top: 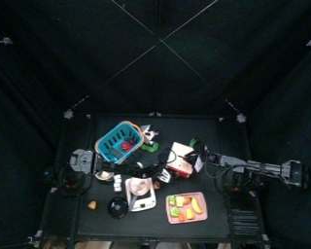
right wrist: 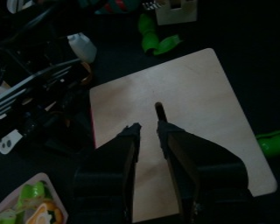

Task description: Grab egg half

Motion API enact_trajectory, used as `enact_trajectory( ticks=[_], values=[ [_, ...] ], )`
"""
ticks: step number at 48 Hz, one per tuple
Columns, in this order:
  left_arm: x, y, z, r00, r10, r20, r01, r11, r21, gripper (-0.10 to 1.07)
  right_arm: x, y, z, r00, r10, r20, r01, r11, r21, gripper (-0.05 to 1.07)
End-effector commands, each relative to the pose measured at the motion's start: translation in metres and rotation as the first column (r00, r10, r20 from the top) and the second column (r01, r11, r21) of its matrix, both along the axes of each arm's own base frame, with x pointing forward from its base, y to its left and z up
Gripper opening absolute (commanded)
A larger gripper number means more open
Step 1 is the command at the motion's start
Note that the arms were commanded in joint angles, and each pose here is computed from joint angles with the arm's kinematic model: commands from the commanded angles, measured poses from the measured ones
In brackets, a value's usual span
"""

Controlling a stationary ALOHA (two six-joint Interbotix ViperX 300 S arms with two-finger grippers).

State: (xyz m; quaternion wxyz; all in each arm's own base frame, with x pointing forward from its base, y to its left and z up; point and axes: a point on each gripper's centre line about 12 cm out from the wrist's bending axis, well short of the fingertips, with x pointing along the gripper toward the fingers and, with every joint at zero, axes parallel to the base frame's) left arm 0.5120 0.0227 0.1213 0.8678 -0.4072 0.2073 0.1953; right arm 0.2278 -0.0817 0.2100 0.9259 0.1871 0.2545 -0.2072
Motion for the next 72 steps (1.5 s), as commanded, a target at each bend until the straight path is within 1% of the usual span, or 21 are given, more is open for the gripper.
enact_trajectory(
  ticks=[1, 4, 10, 16, 22, 27, 32, 34, 44, 55, 72],
  values=[
    [0.008, 0.006, 0.02, 0.999, 0.013, 0.05, -0.013, 1.0, -0.002, 0.78, 0.003, -0.001, 0.004, 1.0, 0.004, 0.019, -0.004, 1.0, -0.015, 0.65],
    [0.008, 0.006, 0.02, 0.999, 0.017, 0.051, -0.017, 1.0, -0.008, 0.78, 0.003, -0.002, 0.005, 1.0, 0.004, 0.028, -0.003, 1.0, -0.017, 0.65],
    [0.01, 0.003, 0.02, 0.999, -0.003, 0.04, 0.004, 1.0, -0.022, 0.78, 0.005, -0.002, 0.006, 0.999, 0.009, 0.047, -0.008, 1.0, -0.026, 0.63],
    [0.012, 0.001, 0.018, 0.999, -0.017, 0.027, 0.018, 0.999, -0.034, 0.8, 0.006, -0.003, 0.005, 0.998, 0.007, 0.057, -0.005, 1.0, -0.027, 0.53],
    [0.013, 0.001, 0.018, 0.999, -0.022, 0.025, 0.023, 0.999, -0.041, 0.84, 0.008, -0.004, -0.001, 0.999, 0.004, 0.04, -0.003, 1.0, -0.018, 0.46],
    [0.014, 0.004, 0.019, 0.999, -0.011, 0.03, 0.012, 0.999, -0.041, 0.87, 0.009, -0.004, -0.006, 1.0, 0.003, 0.022, -0.003, 1.0, -0.01, 0.46],
    [0.015, 0.007, 0.019, 0.999, 0.013, 0.039, -0.011, 0.999, -0.052, 0.87, 0.011, -0.005, -0.012, 1.0, 0.002, 0.001, -0.002, 1.0, -0.001, 0.45],
    [0.015, 0.007, 0.018, 0.999, 0.017, 0.037, -0.015, 0.998, -0.057, 0.87, 0.011, -0.005, -0.014, 1.0, 0.001, -0.006, -0.001, 1.0, 0.002, 0.45],
    [0.018, 0.009, 0.016, 0.999, 0.023, 0.04, -0.021, 0.998, -0.058, 0.86, 0.013, -0.008, -0.022, 0.999, -0.002, -0.036, 0.003, 1.0, 0.009, 0.45],
    [0.019, 0.01, 0.014, 0.999, 0.026, 0.038, -0.024, 0.998, -0.058, 0.86, 0.013, -0.008, -0.033, 0.997, -0.008, -0.076, 0.011, 0.999, 0.033, 0.45],
    [0.019, 0.012, 0.011, 0.999, 0.043, 0.032, -0.04, 0.996, -0.076, 0.84, 0.011, -0.007, -0.037, 0.996, -0.018, -0.084, 0.022, 0.998, 0.052, 0.45]
  ],
)
